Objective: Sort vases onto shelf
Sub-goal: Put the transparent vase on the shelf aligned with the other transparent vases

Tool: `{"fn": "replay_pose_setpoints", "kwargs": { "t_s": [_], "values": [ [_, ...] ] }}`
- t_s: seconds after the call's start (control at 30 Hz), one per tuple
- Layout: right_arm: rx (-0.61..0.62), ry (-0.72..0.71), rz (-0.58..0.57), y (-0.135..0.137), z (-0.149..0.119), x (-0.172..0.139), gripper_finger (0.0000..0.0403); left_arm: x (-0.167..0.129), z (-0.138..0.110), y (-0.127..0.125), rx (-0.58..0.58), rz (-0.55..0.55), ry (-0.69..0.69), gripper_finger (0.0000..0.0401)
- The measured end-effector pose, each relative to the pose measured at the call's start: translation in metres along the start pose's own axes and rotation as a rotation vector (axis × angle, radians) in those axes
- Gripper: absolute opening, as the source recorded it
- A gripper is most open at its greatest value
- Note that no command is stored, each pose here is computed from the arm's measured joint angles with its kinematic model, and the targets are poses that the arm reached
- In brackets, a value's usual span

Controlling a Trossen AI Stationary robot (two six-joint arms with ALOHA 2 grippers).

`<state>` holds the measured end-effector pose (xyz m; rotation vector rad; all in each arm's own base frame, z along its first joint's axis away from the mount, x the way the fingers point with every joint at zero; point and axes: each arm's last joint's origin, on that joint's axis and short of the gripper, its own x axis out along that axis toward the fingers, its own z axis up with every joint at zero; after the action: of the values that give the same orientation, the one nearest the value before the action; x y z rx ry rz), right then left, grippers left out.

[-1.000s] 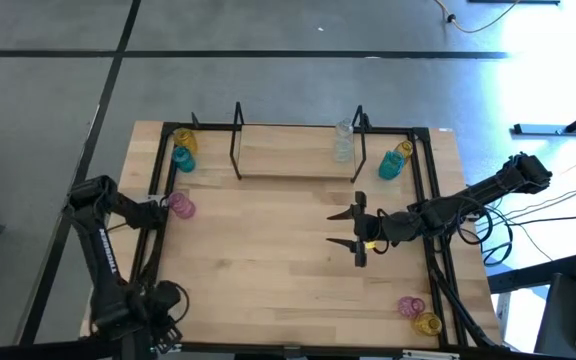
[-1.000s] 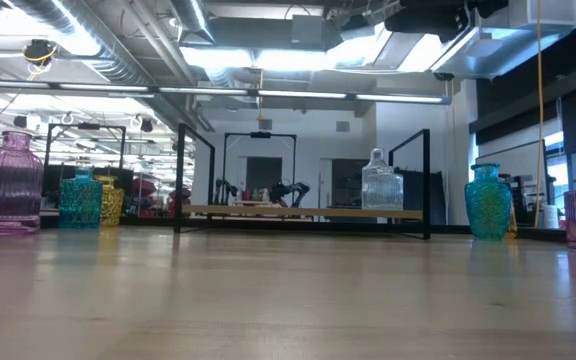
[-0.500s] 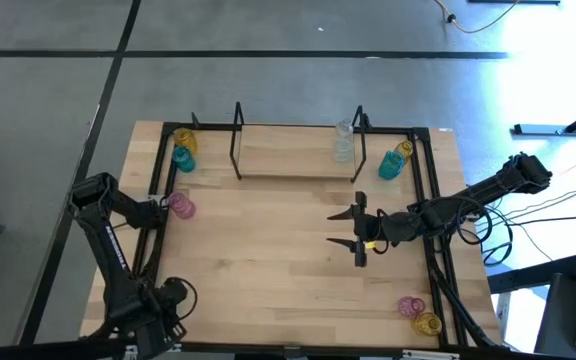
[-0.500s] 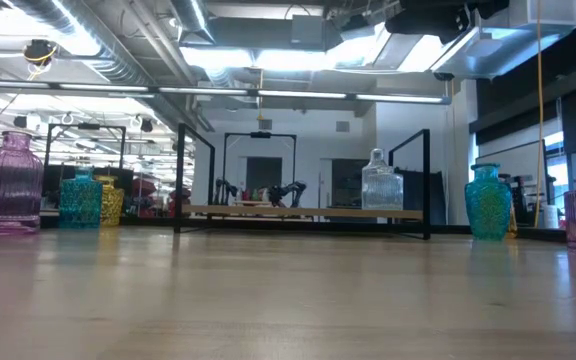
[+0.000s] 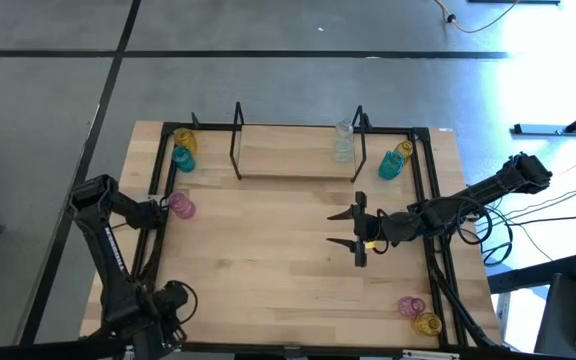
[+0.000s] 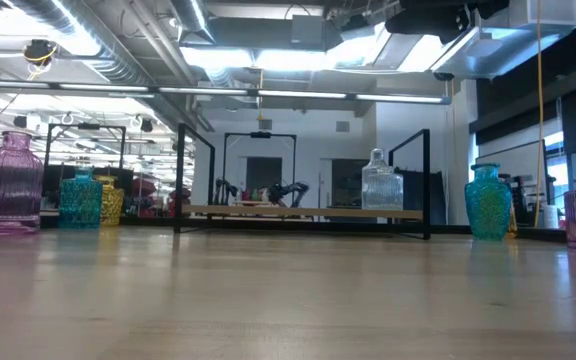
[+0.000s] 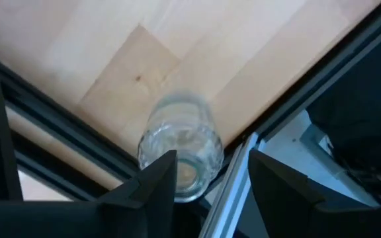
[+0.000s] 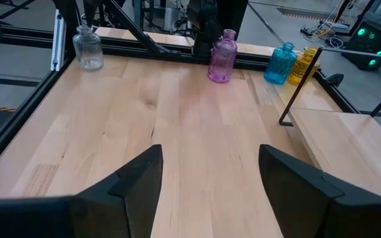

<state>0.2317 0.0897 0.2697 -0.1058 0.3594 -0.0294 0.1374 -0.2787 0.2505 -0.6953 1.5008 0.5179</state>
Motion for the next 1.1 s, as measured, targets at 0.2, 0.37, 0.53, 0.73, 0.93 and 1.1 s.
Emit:
{"fn": "replay_pose_setpoints", "kwargs": {
  "t_s": [0.2, 0.37, 0.53, 0.73, 0.93, 1.1],
  "values": [
    [0.0, 0.0, 0.0, 0.0, 0.0, 0.0, 0.0237, 0.0, -0.01, 0.003, -0.045, 0.007, 0.042, 0.018],
    [-0.001, 0.001, 0.0, 0.0, 0.0, 0.0, 0.0237, 0.003, -0.015, 0.005, -0.045, -0.001, 0.016, 0.018],
    [-0.001, 0.001, 0.0, 0.0, 0.0, 0.0, 0.0237, 0.013, -0.014, 0.009, -0.049, 0.019, 0.07, 0.018],
    [-0.002, 0.002, 0.0, 0.0, 0.0, 0.0, 0.0237, 0.013, -0.009, 0.003, -0.018, -0.015, 0.073, 0.018],
    [-0.003, 0.004, 0.001, 0.0, 0.0, 0.0, 0.0237, 0.013, -0.006, 0.005, -0.019, 0.008, 0.047, 0.018],
    [-0.005, 0.008, 0.001, 0.0, -0.001, 0.0, 0.0237, 0.013, -0.006, 0.005, -0.018, 0.008, 0.045, 0.018]
  ]
}}
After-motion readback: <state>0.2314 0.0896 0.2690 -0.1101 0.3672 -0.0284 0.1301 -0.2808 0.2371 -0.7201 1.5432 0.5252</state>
